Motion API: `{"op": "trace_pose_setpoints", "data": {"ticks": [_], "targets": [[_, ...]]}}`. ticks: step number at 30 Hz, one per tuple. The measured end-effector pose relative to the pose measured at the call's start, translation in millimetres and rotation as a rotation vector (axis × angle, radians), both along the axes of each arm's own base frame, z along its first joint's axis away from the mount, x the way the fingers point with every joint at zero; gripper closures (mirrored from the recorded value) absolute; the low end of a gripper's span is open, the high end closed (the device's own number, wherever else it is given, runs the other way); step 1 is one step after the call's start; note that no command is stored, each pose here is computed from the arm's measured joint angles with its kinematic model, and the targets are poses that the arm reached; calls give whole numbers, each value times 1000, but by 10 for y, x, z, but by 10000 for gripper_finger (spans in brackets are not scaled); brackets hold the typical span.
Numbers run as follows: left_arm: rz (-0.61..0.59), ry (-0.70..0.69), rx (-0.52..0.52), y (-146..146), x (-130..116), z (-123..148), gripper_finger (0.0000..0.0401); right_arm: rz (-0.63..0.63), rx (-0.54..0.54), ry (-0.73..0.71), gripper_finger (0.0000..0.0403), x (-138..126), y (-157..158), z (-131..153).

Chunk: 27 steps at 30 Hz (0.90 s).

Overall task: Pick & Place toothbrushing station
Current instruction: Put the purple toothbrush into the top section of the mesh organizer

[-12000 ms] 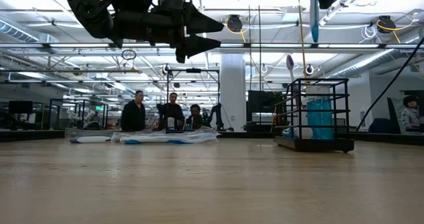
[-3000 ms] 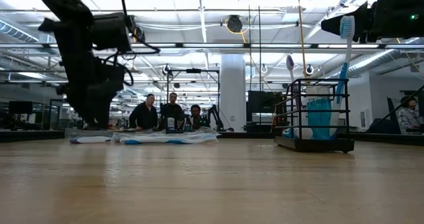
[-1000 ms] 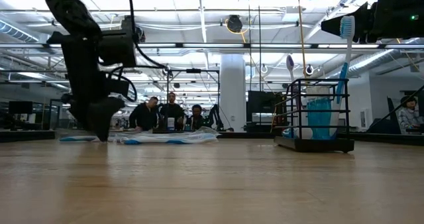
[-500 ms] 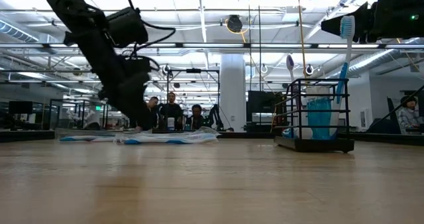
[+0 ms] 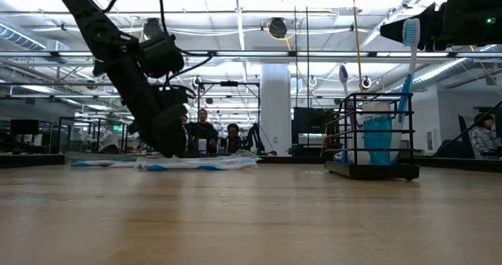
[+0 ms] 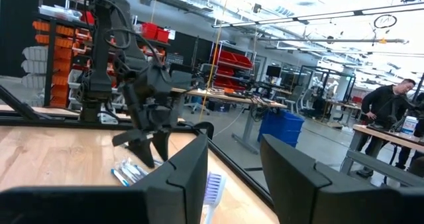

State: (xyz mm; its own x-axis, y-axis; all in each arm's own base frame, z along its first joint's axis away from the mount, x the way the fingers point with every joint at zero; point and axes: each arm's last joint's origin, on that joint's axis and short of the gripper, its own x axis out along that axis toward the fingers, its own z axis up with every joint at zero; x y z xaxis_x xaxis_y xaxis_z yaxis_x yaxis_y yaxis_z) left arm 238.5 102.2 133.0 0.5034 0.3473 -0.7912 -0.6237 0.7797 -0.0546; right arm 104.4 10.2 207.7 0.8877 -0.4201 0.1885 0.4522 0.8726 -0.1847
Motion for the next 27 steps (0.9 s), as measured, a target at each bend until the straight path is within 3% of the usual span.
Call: {"op": "trace_pose_setpoints", "data": {"ticks": [14,18,27], "targets": [[-17,89,-54,41,-3,-210,145,-2,-1,4,273,1,0,-2],[-10,100,-56,42,-14,-220,200,-2,-1,4,273,1,0,-2],[30,119,-59,45,-38,-235,379,-2,-1,4,273,1,0,-2]]}}
